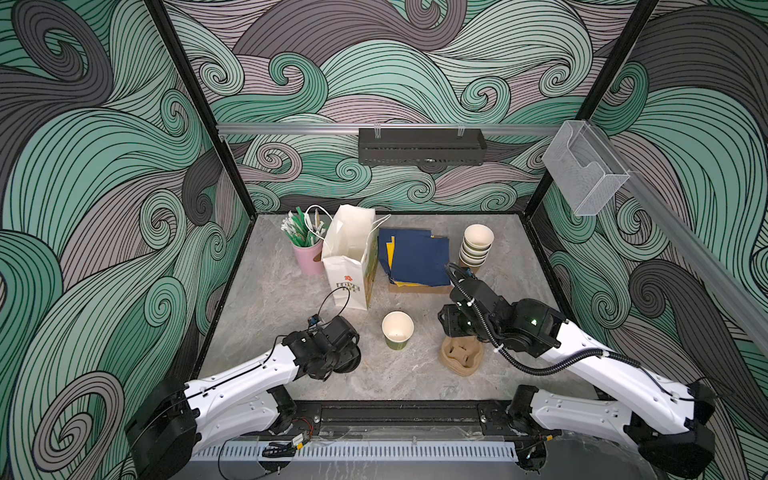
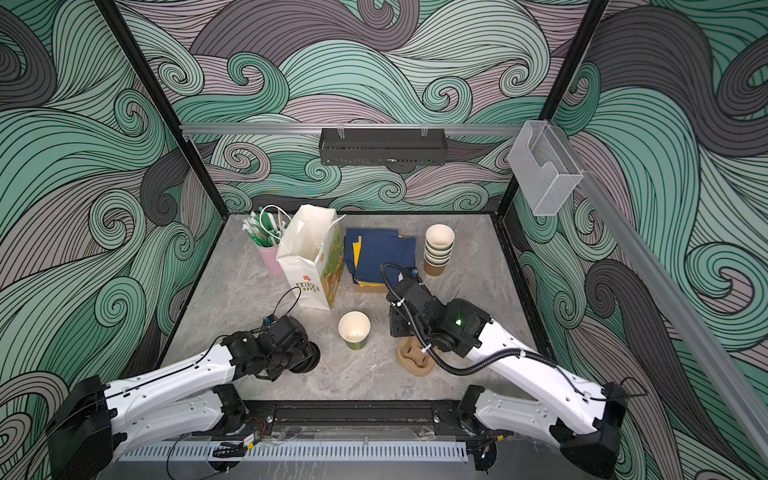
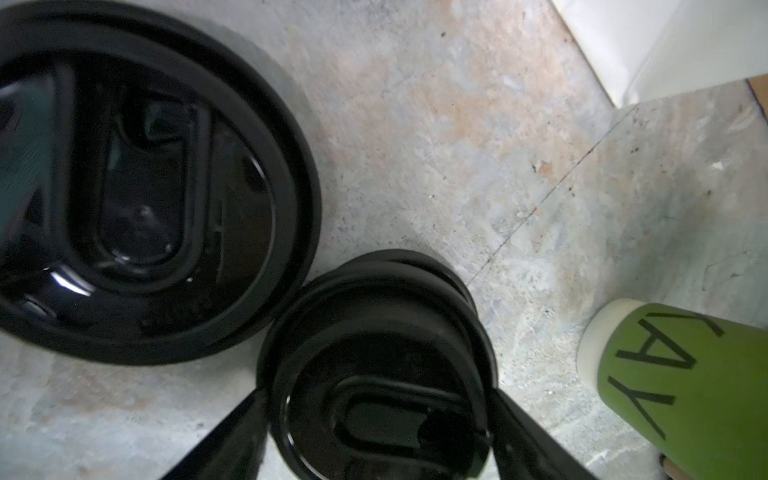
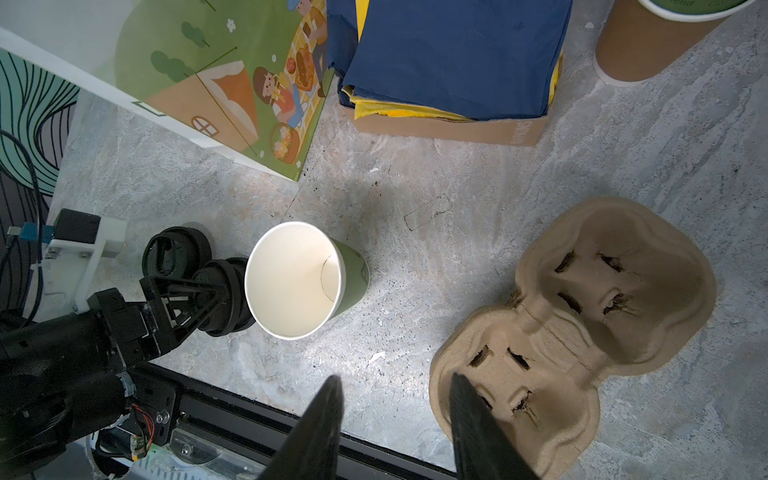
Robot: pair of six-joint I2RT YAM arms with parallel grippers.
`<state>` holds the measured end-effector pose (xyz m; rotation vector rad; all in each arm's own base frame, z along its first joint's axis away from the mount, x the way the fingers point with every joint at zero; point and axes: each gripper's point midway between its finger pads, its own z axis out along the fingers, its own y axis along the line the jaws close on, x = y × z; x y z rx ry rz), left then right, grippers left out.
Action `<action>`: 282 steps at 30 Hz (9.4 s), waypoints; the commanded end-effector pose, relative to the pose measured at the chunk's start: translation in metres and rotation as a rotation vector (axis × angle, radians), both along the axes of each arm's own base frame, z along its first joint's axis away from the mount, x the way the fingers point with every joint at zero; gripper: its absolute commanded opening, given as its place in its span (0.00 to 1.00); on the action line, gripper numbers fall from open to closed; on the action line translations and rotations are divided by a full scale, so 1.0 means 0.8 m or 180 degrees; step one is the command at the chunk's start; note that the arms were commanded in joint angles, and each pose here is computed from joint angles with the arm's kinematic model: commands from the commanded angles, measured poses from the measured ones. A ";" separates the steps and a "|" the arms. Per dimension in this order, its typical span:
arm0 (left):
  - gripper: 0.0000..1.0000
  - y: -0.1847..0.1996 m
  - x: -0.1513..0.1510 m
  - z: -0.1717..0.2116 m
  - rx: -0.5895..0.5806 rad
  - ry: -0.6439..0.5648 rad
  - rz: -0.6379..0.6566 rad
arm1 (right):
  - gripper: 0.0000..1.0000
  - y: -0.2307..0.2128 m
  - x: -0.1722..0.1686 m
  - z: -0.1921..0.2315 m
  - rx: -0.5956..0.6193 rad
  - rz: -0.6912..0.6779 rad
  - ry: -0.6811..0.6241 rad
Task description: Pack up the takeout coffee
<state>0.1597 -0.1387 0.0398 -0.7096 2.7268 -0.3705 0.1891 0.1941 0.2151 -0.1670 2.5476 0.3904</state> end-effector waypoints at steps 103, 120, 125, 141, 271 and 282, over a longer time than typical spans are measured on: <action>0.70 -0.207 0.064 0.128 0.1285 -0.0265 -0.3867 | 0.45 -0.089 -0.005 0.011 0.0245 -0.0716 0.0047; 0.70 -0.203 0.053 0.123 0.1240 -0.0091 -0.3850 | 0.45 -0.088 -0.005 0.010 0.0239 -0.0713 0.0072; 0.70 -0.202 0.059 0.122 0.1297 -0.0131 -0.3800 | 0.45 -0.088 -0.005 0.010 0.0243 -0.0708 0.0079; 0.70 -0.202 0.059 0.107 0.1330 -0.0023 -0.3782 | 0.45 -0.087 -0.004 0.009 0.0227 -0.0697 0.0086; 0.56 -0.118 0.025 0.145 -0.0540 -0.0746 -0.1135 | 0.48 0.049 0.012 -0.098 0.1365 0.0248 0.1400; 0.43 -0.122 0.028 0.125 -0.1054 -0.0649 -0.0999 | 0.43 0.066 0.004 -0.101 0.1429 0.0380 0.1530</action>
